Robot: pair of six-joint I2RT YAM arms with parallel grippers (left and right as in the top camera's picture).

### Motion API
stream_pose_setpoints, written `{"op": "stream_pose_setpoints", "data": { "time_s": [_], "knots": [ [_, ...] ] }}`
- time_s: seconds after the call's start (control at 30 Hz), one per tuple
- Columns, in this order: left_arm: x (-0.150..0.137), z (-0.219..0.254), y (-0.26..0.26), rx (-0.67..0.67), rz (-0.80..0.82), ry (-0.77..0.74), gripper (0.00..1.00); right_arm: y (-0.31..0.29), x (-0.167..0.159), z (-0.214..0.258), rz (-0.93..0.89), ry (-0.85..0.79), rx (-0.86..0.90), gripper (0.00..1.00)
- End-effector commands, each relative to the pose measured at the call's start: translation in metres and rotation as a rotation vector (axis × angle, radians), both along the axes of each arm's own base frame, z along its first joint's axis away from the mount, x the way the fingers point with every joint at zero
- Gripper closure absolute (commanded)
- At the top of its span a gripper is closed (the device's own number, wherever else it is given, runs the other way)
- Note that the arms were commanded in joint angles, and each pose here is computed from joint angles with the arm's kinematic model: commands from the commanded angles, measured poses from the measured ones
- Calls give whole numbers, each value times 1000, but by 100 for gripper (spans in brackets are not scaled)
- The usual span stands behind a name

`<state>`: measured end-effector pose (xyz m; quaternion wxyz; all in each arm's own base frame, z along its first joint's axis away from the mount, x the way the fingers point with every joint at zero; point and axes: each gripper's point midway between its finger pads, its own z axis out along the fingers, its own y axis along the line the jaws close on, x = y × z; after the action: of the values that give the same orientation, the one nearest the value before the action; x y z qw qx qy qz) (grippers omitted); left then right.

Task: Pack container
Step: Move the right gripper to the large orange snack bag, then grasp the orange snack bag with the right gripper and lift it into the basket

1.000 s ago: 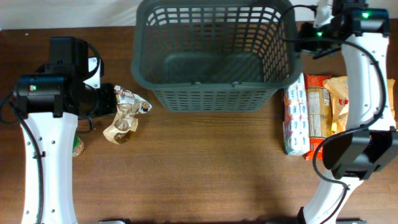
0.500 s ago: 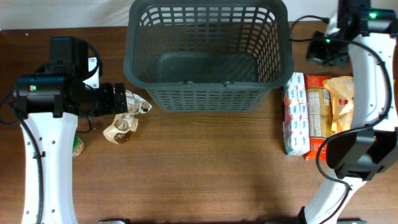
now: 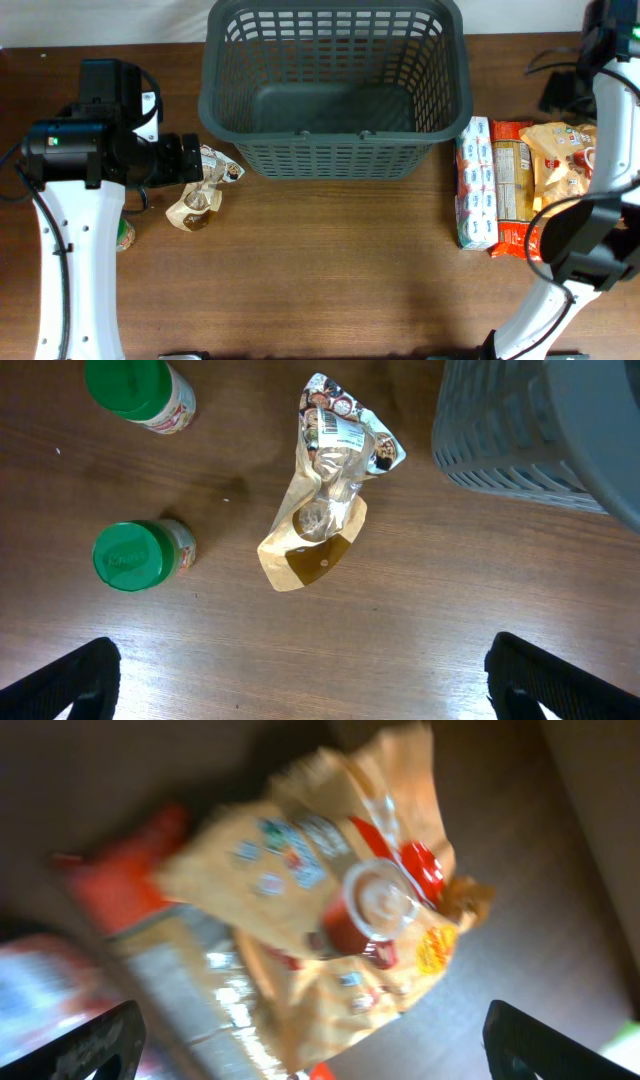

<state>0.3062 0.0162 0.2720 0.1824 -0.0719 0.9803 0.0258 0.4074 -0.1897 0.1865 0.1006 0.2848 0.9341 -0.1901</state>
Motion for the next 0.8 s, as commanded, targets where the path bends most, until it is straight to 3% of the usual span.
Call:
{"op": "stream_pose_setpoints", "data": {
  "time_s": [0.0, 0.23, 0.57, 0.6, 0.67, 0.73, 0.77],
  "knots": [
    [-1, 2, 4, 13, 11, -4, 1, -31, -23, -49, -55, 153, 2, 0],
    [-1, 2, 4, 13, 11, -4, 1, -49, -58, -120, 64, 318, 93, 1],
    [-1, 2, 4, 13, 10, -8, 1, -40, -79, -206, 120, 335, 148, 1],
    [-1, 2, 4, 13, 11, -8, 1, -35, -88, -220, 119, 363, 164, 7],
    [-1, 2, 4, 13, 10, -8, 1, -31, -98, -232, 111, 394, 183, 28],
    [-1, 2, 4, 13, 10, -8, 1, -27, -105, -239, 72, 411, 197, 74],
    [-1, 2, 4, 13, 10, -8, 1, -25, -107, -241, 50, 413, 204, 88]
  ]
}}
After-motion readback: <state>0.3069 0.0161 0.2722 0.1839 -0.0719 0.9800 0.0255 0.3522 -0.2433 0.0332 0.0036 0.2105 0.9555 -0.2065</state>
